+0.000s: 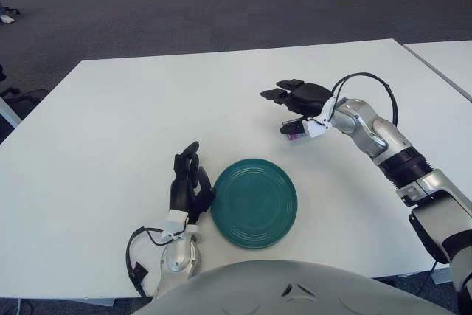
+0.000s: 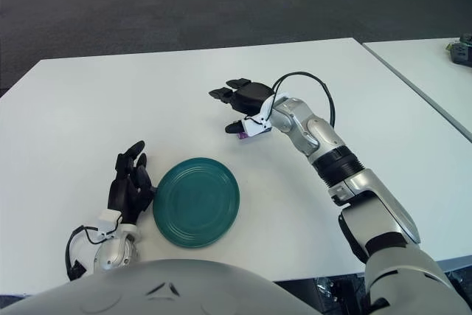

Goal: Put the gum into the plate.

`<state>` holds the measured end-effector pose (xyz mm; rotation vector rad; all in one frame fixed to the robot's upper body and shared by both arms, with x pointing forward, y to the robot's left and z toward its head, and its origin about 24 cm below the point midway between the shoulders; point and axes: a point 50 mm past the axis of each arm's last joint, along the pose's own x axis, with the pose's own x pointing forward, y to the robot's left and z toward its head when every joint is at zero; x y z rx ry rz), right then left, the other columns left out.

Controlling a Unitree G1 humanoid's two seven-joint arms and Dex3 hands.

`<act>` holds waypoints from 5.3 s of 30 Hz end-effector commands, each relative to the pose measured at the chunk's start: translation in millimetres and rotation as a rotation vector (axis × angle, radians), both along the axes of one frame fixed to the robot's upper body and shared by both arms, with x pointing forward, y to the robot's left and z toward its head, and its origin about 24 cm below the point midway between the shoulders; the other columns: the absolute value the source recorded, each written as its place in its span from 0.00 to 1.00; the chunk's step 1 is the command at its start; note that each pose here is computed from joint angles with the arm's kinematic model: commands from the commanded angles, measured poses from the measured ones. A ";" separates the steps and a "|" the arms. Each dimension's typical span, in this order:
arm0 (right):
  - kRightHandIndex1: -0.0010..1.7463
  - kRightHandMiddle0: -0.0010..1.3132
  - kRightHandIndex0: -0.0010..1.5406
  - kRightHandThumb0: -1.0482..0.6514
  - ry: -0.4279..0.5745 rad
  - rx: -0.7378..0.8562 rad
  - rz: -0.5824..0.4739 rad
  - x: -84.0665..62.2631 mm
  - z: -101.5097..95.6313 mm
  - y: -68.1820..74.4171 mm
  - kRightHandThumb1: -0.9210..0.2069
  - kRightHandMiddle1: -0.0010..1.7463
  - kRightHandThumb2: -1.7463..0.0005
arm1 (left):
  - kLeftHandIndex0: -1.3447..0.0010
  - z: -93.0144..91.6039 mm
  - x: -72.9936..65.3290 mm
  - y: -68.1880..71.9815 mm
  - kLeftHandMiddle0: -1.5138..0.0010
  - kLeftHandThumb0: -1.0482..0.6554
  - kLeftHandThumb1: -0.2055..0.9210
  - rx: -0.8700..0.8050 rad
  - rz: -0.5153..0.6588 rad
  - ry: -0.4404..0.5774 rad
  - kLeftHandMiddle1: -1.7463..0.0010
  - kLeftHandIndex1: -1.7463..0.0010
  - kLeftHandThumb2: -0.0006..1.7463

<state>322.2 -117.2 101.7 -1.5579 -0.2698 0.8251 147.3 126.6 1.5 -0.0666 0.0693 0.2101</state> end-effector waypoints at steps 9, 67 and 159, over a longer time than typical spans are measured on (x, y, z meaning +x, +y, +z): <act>0.00 0.00 0.00 0.00 0.018 -0.059 -0.019 3.3 -3.7 -11.4 0.00 0.00 0.47 | 1.00 -12.2 -0.3 1.6 0.90 0.09 1.00 0.064 -0.077 0.089 1.00 0.63 0.52; 0.01 0.00 0.09 0.00 0.004 -0.082 -0.014 5.0 -93.7 -34.3 0.00 0.19 0.52 | 1.00 -8.2 -1.4 5.2 0.90 0.11 1.00 0.045 -0.098 0.076 1.00 0.74 0.55; 1.00 0.29 0.27 0.38 -0.195 0.262 0.033 13.6 -50.1 -4.2 0.26 1.00 0.48 | 1.00 10.7 -5.8 11.1 0.77 0.13 1.00 0.011 -0.039 0.014 1.00 0.59 0.54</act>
